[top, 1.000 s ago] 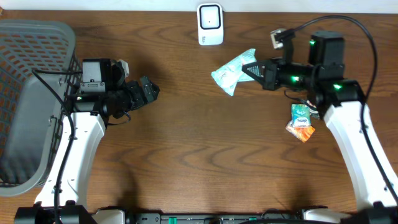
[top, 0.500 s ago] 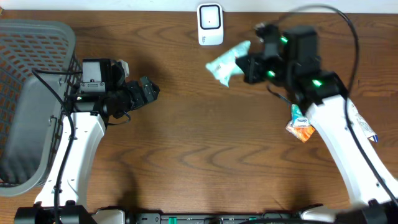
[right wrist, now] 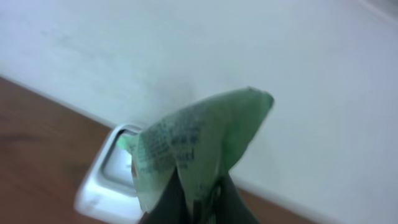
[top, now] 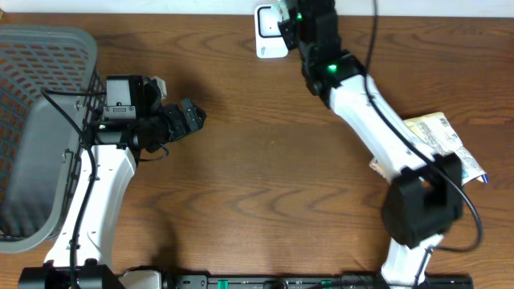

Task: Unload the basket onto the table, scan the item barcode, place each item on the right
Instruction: 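Hold the green pack against the white scanner window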

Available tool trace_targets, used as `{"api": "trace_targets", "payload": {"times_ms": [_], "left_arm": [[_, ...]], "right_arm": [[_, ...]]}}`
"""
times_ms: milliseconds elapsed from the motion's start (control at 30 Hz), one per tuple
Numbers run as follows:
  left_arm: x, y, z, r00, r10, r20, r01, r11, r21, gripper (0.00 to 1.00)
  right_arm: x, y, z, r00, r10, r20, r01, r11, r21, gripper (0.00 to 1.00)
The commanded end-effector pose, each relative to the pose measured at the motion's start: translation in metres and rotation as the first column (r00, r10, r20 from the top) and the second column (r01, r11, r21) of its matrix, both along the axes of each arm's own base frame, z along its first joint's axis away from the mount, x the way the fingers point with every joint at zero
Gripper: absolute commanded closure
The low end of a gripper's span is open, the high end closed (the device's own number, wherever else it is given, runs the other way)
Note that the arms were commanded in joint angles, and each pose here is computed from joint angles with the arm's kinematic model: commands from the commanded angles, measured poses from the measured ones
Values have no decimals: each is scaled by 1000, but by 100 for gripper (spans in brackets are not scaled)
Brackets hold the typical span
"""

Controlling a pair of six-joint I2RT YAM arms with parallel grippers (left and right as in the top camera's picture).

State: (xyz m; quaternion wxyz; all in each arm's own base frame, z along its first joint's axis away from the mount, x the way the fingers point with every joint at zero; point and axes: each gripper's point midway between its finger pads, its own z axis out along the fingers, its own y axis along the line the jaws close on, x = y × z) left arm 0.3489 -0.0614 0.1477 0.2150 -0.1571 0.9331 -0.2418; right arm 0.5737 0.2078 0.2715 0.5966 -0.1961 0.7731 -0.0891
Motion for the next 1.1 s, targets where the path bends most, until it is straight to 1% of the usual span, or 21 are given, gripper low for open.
{"api": "trace_targets", "payload": {"times_ms": [0,133,233,333,433,700,900,1067], "left_arm": [[0,2,-2,1000,-3,0,3,1000,12,1],[0,2,-2,1000,-3,1,3,1000,12,1],[0,2,-2,1000,-4,1,4,1000,12,1],[0,2,-2,1000,-3,1,3,1000,12,1],[0,2,-2,1000,-3,1,3,1000,12,1],[0,2,-2,1000,-3,1,3,1000,12,1],[0,2,-2,1000,-3,1,3,1000,12,1],[0,2,-2,1000,-4,1,4,1000,12,1]], "right_arm": [[21,1,-15,997,28,77,-4,958,-287,99],[41,14,-34,982,105,157,-25,898,-440,99],[50,28,-52,964,177,197,-30,812,-584,99],[51,40,-65,951,219,219,-22,753,-658,99],[51,48,-70,943,234,235,-19,745,-667,99],[52,51,-76,942,252,223,-40,742,-670,99],[52,46,-91,954,252,162,-74,722,-688,99],[52,46,-89,953,251,171,-68,725,-685,99]]}}
